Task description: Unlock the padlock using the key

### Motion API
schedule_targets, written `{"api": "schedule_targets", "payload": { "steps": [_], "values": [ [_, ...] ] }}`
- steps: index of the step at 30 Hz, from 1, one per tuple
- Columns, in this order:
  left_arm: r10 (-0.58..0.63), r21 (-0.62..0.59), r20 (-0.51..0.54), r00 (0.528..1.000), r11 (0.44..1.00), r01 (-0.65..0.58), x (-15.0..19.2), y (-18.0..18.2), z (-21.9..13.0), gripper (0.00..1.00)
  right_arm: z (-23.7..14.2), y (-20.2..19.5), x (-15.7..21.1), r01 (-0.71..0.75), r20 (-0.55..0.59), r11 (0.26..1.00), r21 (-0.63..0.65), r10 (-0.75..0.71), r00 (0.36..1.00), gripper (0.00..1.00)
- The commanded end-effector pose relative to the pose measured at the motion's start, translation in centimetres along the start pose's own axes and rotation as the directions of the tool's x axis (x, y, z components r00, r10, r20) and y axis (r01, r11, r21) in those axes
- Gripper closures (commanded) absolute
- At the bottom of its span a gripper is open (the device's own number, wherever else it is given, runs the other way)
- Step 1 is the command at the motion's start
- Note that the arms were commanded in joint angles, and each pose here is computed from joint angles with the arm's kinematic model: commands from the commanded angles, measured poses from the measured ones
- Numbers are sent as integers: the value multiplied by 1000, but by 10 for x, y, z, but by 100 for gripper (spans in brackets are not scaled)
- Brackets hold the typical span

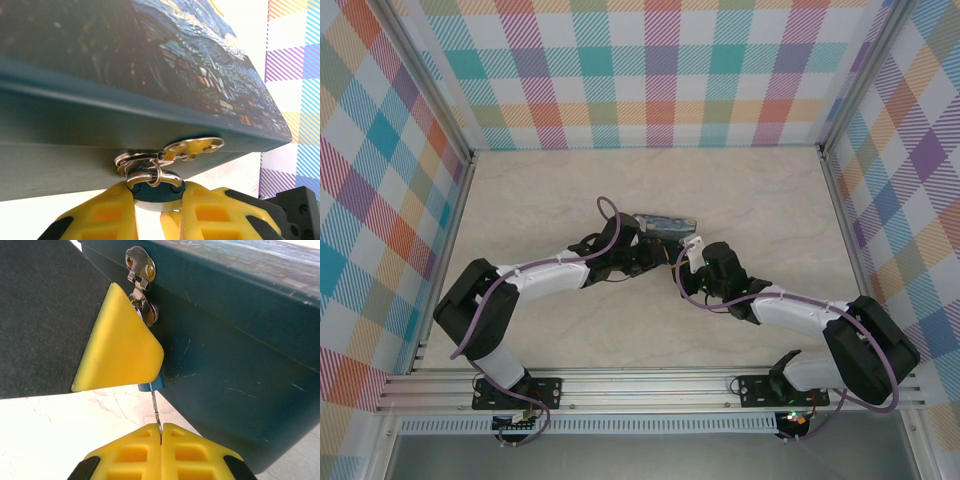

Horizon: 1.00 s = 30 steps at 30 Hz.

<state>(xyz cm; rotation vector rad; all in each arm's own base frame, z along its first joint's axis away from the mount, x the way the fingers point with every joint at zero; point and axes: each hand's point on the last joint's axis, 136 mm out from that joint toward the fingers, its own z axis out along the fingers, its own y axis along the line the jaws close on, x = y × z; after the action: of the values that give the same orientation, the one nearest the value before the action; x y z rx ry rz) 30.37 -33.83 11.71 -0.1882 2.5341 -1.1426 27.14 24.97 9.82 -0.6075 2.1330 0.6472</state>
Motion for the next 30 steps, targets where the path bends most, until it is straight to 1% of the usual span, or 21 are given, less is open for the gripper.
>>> {"api": "schedule_targets", "payload": {
  "steps": [1,6,9,12,24,30],
  "values": [
    [36,87,1,999,996,-36,1,-33,-12,83,-1,11,-38,28,128,999,-33,-23,991,100],
    [33,91,0,999,995,-33,2,-35,-12,83,-3,14,-49,28,169,999,-45,-20,985,100],
    [29,103,-5,1000,994,-28,2,-38,-11,83,-1,15,-50,33,168,998,-50,-24,986,100],
    [27,110,-10,1000,994,-26,3,-39,-11,83,2,11,-48,43,158,999,-29,-38,987,100],
    [21,116,-33,999,993,-17,6,-41,-12,83,4,4,-55,84,190,996,10,-85,978,100],
    [16,104,-38,999,995,-12,8,-37,-10,83,0,11,-61,79,219,996,-38,-69,973,99]
  ]
}}
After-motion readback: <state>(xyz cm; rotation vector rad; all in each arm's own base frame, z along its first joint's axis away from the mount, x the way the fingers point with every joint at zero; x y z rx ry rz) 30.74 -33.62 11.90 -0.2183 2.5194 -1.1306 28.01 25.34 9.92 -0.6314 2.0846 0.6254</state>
